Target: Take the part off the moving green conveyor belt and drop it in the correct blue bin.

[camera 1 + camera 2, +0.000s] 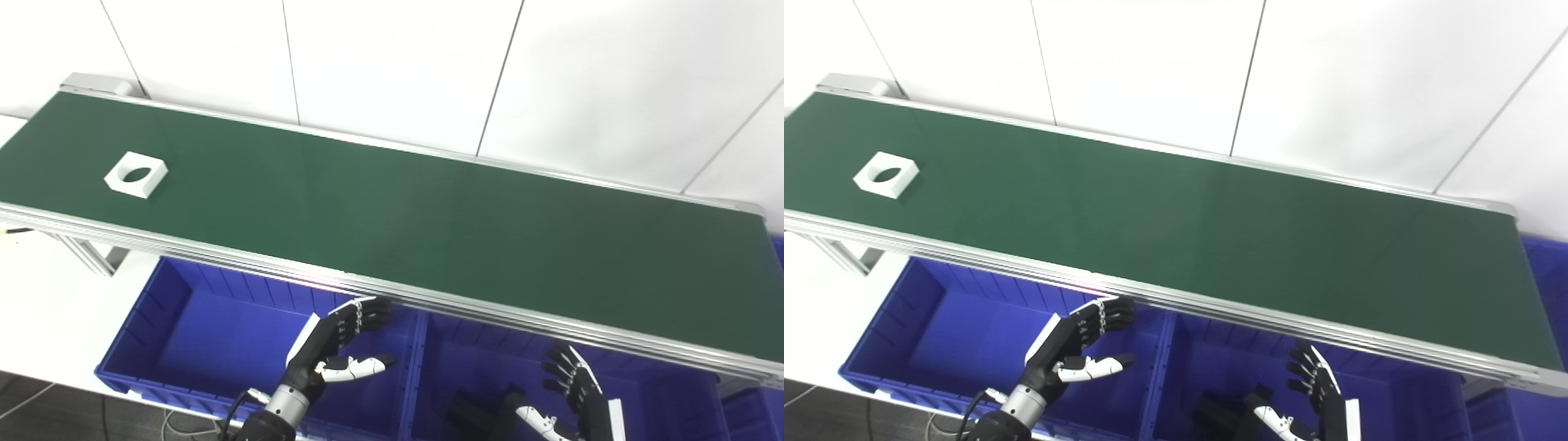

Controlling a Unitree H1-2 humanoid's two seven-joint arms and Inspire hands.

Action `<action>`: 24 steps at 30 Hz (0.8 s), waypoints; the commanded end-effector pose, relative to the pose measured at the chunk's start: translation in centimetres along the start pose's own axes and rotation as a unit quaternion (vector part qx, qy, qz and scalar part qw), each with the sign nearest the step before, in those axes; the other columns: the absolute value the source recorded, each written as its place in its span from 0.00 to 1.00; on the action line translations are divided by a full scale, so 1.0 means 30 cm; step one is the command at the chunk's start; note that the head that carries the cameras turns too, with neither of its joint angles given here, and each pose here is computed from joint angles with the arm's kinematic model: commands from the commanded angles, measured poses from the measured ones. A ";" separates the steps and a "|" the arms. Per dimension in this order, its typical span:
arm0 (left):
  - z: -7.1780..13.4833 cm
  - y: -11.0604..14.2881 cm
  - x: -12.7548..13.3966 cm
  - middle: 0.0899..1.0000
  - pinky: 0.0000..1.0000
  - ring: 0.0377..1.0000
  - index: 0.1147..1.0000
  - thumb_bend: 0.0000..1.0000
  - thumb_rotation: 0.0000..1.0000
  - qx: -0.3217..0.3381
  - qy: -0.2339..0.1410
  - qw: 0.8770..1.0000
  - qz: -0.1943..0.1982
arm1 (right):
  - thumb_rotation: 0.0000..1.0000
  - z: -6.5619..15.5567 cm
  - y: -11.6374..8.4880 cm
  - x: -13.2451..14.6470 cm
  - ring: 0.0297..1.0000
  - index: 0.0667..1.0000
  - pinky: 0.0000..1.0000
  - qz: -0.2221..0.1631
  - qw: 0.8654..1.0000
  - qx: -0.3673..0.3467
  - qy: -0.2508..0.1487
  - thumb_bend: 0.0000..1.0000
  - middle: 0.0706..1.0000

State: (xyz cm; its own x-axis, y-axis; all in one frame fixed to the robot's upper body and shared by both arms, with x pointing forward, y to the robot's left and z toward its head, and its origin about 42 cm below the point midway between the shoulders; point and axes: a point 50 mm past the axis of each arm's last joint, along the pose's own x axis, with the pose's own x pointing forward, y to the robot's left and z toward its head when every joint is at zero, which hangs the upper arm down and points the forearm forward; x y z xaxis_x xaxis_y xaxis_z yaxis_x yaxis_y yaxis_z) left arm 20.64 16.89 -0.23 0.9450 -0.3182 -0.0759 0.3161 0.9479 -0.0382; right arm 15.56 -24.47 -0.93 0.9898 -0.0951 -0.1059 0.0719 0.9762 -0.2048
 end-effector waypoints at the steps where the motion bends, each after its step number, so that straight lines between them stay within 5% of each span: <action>1: 0.035 -0.014 0.035 0.75 0.80 0.75 0.73 0.56 0.00 0.002 -0.039 0.999 -0.006 | 0.02 0.025 -0.009 0.013 0.76 0.83 0.68 -0.001 0.999 0.012 -0.032 0.62 0.79; 24: -0.014 -0.031 0.054 0.73 0.78 0.73 0.71 0.65 0.00 0.005 -0.019 1.000 -0.009 | 0.02 -0.025 -0.022 0.030 0.75 0.82 0.65 0.002 1.000 0.003 -0.006 0.62 0.78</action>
State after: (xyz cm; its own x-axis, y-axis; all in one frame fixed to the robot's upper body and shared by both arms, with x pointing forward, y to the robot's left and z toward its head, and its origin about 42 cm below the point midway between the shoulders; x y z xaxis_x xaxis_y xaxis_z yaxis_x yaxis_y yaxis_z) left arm 20.85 16.07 -1.75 0.9393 -0.3253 -0.1091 0.3220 0.9456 -0.0473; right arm 15.73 -25.24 -2.34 0.9822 -0.0950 -0.1619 0.0610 0.9771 -0.2037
